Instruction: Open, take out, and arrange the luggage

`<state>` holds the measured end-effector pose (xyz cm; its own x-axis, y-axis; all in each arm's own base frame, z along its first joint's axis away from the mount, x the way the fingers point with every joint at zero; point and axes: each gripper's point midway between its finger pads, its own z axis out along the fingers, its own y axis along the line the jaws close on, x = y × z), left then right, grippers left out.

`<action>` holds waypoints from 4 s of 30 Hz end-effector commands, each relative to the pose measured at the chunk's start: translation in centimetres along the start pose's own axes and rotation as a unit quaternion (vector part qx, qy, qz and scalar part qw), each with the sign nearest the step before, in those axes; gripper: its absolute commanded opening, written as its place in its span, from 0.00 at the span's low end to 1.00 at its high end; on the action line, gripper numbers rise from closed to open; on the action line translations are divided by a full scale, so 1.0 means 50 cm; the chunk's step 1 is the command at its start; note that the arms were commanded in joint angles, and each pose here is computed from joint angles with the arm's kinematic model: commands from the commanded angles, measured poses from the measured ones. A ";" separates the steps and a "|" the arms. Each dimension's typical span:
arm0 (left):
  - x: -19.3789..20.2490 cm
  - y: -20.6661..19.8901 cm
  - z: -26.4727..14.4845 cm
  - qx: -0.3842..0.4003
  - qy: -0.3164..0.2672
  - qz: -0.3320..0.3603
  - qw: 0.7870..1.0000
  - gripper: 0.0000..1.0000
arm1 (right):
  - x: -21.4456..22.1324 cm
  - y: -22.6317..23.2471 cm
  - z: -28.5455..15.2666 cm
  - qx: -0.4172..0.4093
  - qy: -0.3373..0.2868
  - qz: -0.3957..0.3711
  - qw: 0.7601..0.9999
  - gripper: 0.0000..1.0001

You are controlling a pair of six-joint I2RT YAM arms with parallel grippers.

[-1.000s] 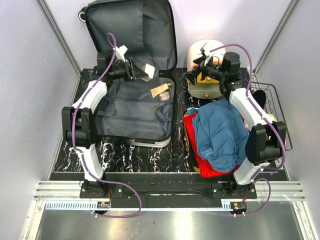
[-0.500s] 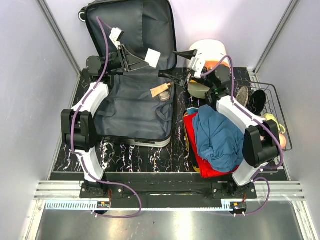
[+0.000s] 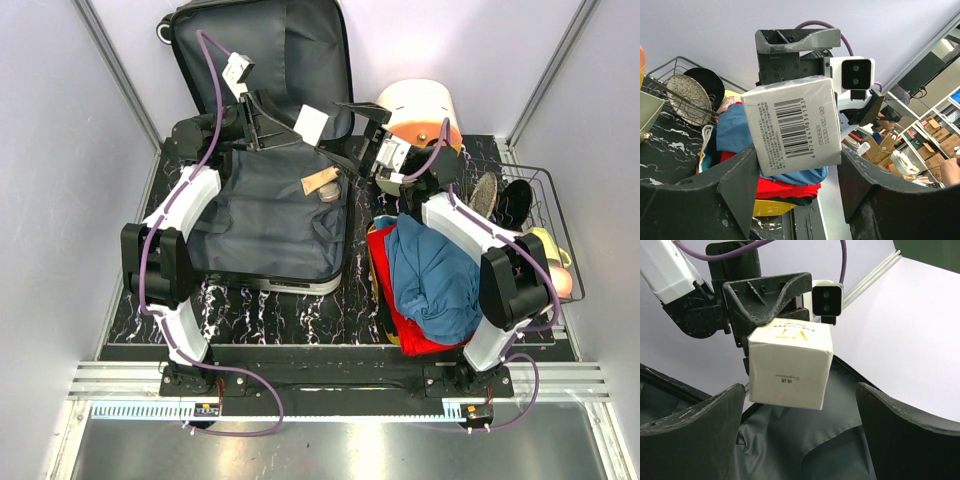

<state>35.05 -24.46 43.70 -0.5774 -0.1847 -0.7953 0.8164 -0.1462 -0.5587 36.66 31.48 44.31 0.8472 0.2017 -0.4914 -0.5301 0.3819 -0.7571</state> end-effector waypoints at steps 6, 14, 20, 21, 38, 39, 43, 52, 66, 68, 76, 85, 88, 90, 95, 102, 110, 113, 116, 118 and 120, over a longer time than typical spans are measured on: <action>-0.016 -0.086 0.013 0.031 -0.005 0.069 0.997 0.24 | -0.053 -0.019 0.042 0.005 -0.055 -0.033 0.998 0.93; -0.011 -0.069 0.012 0.021 -0.003 0.052 0.998 0.28 | -0.064 -0.024 0.042 0.014 -0.056 -0.021 0.998 0.65; -0.018 -0.044 0.013 0.005 -0.009 0.045 0.999 0.42 | -0.076 -0.028 0.036 0.022 -0.054 -0.007 0.998 0.33; -0.021 -0.041 0.012 0.002 -0.011 0.048 0.999 0.55 | -0.075 -0.030 0.035 0.024 -0.052 -0.005 0.998 0.33; -0.005 0.179 -0.177 -0.279 -0.056 0.112 0.952 0.99 | 0.120 -0.106 -0.302 0.250 0.345 0.278 0.861 0.20; 0.000 0.180 -0.179 -0.282 -0.054 0.116 0.951 0.99 | 0.128 -0.100 -0.325 0.262 0.372 0.289 0.842 0.20; 0.015 0.190 -0.182 -0.281 -0.053 0.099 0.953 0.99 | 0.159 -0.057 -0.443 0.324 0.478 0.315 0.753 0.17; 0.003 0.213 -0.176 -0.267 -0.062 0.086 0.958 0.99 | 0.250 -0.044 -0.602 0.428 0.533 0.343 0.644 0.11; 0.021 0.220 -0.189 -0.278 -0.048 0.089 0.955 0.99 | 0.379 -0.039 -0.696 0.466 0.539 0.370 0.596 0.08; 0.023 0.222 -0.195 -0.282 -0.048 0.085 0.955 0.99 | 0.388 -0.041 -0.692 0.464 0.534 0.370 0.602 0.08; 0.031 0.227 -0.204 -0.290 -0.049 0.081 0.952 0.99 | 0.421 -0.061 -0.671 0.454 0.497 0.354 0.649 0.06; 0.031 0.231 -0.212 -0.298 -0.050 0.081 0.950 0.99 | 0.439 -0.032 -0.697 0.451 0.522 0.358 0.629 0.00; 0.032 0.233 -0.214 -0.299 -0.051 0.079 0.950 0.99 | 0.436 -0.016 -0.705 0.445 0.528 0.357 0.629 0.00; 0.032 0.235 -0.214 -0.299 -0.051 0.078 0.950 0.99 | 0.436 -0.005 -0.706 0.440 0.531 0.360 0.628 0.00; 0.029 0.237 -0.216 -0.301 -0.051 0.080 0.949 0.99 | 0.433 0.018 -0.722 0.438 0.543 0.360 0.619 0.00; 0.027 0.243 -0.216 -0.300 -0.050 0.078 0.949 0.99 | 0.426 0.031 -0.740 0.434 0.555 0.339 0.623 0.00; 0.024 0.247 -0.216 -0.300 -0.050 0.077 0.949 0.99 | 0.422 0.036 -0.738 0.430 0.566 0.358 0.606 0.00; 0.026 0.250 -0.216 -0.300 -0.049 0.074 0.950 0.99 | 0.424 0.023 -0.734 0.429 0.575 0.366 0.592 0.00; 0.029 0.253 -0.217 -0.301 -0.049 0.071 0.950 0.99 | 0.430 0.035 -0.740 0.415 0.604 0.393 0.555 0.00; 0.030 0.253 -0.217 -0.301 -0.049 0.071 0.950 0.99 | 0.436 0.046 -0.749 0.407 0.621 0.411 0.529 0.00; 0.033 0.254 -0.218 -0.301 -0.049 0.069 0.950 0.99 | 0.445 0.060 -0.755 0.398 0.634 0.425 0.509 0.00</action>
<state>44.08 -16.37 31.73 -0.4906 -0.2553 -0.8332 0.7044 0.4467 -0.5516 53.02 3.25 15.34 -0.5540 0.0333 -0.8318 -0.1061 0.9882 0.1102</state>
